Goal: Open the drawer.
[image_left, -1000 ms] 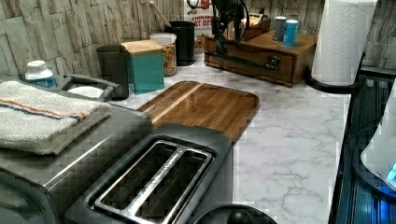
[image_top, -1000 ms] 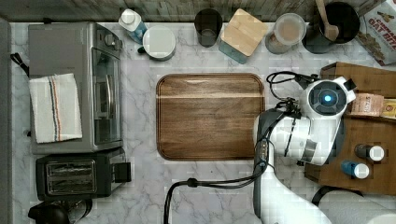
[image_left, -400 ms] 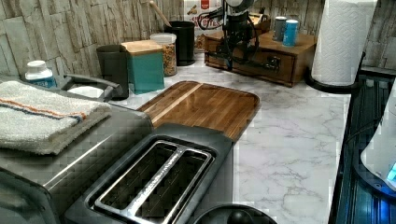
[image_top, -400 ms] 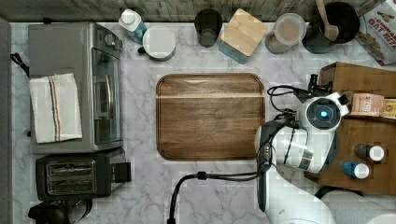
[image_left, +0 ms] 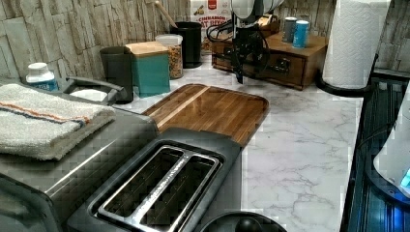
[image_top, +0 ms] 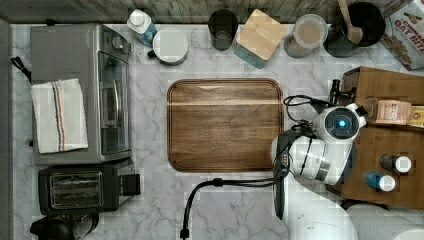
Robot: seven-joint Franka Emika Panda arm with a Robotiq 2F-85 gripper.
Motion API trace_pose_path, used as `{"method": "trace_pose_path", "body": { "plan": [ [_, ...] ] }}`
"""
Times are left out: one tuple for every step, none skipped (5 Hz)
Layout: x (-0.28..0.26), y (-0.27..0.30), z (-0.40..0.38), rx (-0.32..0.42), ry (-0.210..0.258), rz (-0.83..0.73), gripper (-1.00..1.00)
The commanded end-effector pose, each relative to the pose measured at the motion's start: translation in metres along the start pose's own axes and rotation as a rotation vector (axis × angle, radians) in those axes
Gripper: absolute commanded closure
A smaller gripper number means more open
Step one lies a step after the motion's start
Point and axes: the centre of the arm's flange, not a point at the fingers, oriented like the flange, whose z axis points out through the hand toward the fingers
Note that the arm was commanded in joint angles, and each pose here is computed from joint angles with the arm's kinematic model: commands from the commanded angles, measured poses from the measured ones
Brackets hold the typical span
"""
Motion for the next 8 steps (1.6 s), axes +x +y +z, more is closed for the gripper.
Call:
{"method": "trace_pose_path", "body": {
  "plan": [
    [0.014, -0.013, -0.044, 0.068, 0.110, -0.059, -1.00],
    [0.017, -0.027, -0.053, 0.115, 0.079, -0.125, -1.00],
    [0.009, -0.056, -0.058, 0.169, 0.100, -0.127, -1.00],
    [0.003, -0.091, -0.072, 0.216, 0.080, -0.166, -1.00],
    [-0.008, -0.129, -0.082, 0.220, 0.098, -0.160, -1.00],
    [-0.020, -0.168, -0.091, 0.262, 0.073, -0.205, -1.00],
    [-0.031, -0.207, -0.095, 0.297, 0.085, -0.233, -1.00],
    [-0.041, -0.242, -0.108, 0.292, 0.080, -0.216, -1.00]
  ]
}}
